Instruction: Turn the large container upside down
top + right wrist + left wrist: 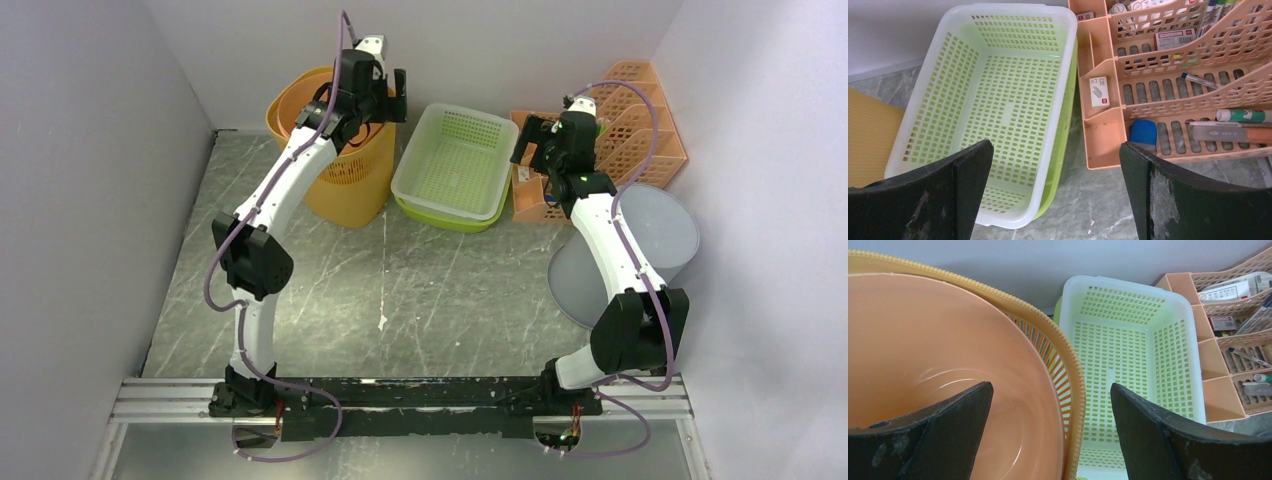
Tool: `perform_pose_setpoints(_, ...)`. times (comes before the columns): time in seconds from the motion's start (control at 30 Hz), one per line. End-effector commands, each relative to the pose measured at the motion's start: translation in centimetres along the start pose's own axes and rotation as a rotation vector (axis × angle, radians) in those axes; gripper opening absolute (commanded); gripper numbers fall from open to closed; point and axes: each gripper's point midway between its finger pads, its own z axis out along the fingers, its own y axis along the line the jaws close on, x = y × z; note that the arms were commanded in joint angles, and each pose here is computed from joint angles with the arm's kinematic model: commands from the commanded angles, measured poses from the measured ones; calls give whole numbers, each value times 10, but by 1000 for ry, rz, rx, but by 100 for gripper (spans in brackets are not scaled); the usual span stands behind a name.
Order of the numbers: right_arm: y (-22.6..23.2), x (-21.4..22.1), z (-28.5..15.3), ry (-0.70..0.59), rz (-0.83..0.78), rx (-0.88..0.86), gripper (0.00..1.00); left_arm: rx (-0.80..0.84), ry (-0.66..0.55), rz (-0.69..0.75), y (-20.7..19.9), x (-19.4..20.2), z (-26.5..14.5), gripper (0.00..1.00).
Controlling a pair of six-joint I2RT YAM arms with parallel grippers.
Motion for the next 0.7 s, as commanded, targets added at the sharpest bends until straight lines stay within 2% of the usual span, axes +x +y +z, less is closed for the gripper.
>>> perform_pose_setpoints(0.0,-2,-12,-2,-22,-4,3,100,13,-134,-46,-8,-44,-26,100)
perform_pose_setpoints(0.67,-5,-4,2,-1,-8,11,100,-116,-153,-106,32,-40,-17,97)
